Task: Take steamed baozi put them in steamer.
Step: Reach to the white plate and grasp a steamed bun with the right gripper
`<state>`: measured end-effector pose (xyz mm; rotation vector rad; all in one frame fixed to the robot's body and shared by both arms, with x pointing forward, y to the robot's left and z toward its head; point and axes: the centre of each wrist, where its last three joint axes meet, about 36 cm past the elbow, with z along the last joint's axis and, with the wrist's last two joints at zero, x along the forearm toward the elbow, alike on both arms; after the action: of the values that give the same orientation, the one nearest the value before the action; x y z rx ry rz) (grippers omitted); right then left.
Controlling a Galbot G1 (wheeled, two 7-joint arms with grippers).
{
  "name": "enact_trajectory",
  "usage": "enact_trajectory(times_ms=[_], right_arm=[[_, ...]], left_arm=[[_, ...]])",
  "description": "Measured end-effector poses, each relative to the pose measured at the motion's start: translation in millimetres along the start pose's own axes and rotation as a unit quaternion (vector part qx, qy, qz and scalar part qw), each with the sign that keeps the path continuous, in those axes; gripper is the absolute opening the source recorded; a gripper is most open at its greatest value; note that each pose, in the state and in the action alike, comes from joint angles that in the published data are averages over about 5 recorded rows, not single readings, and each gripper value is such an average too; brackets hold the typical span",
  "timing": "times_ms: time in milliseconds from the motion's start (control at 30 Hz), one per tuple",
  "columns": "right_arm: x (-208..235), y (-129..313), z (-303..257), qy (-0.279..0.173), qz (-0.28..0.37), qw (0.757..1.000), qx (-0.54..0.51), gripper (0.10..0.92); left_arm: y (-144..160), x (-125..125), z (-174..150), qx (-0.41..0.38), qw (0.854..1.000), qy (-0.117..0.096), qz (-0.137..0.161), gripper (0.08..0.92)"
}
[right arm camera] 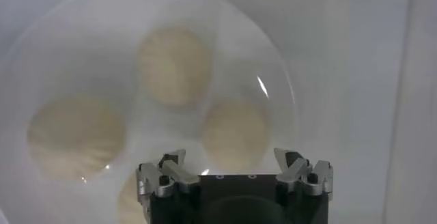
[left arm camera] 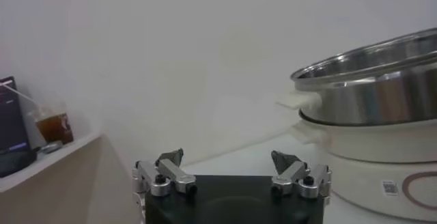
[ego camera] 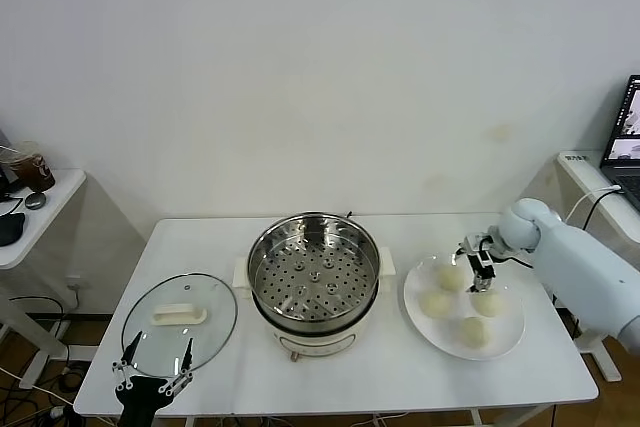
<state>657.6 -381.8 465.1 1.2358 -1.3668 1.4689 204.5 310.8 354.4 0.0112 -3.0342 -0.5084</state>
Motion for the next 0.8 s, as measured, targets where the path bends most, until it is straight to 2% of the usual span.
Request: enact_trajectory(times_ms=[200,467,633,800], right_arm=[[-8.8,-4.1,-3.8,0.003,-0.002,1.000,-0.006,0.790],[-16.9,-9.0,-8.1,0.009,-0.006,1.000,-0.014,0.605],[-19.2,-9.7,-9.3,0.012,-0.008,1.000,-0.015,0.548],[-18.1,-10.5,-9.3,0.014,-0.009,1.000,-0.013,0.457]], left_arm=[[2.0,0.4,-0.8,-0.004,1.000,-0.004,-0.005,0.823],[5.3,-0.5,-1.4,-0.007,1.000,-0.007,-0.012,0.823],[5.7,-0.1,-0.5,-0.008,1.000,-0.007,-0.012,0.823],[5.8,-0.2,-0.2,-0.008,1.000,-0.007,-0.012,0.823]])
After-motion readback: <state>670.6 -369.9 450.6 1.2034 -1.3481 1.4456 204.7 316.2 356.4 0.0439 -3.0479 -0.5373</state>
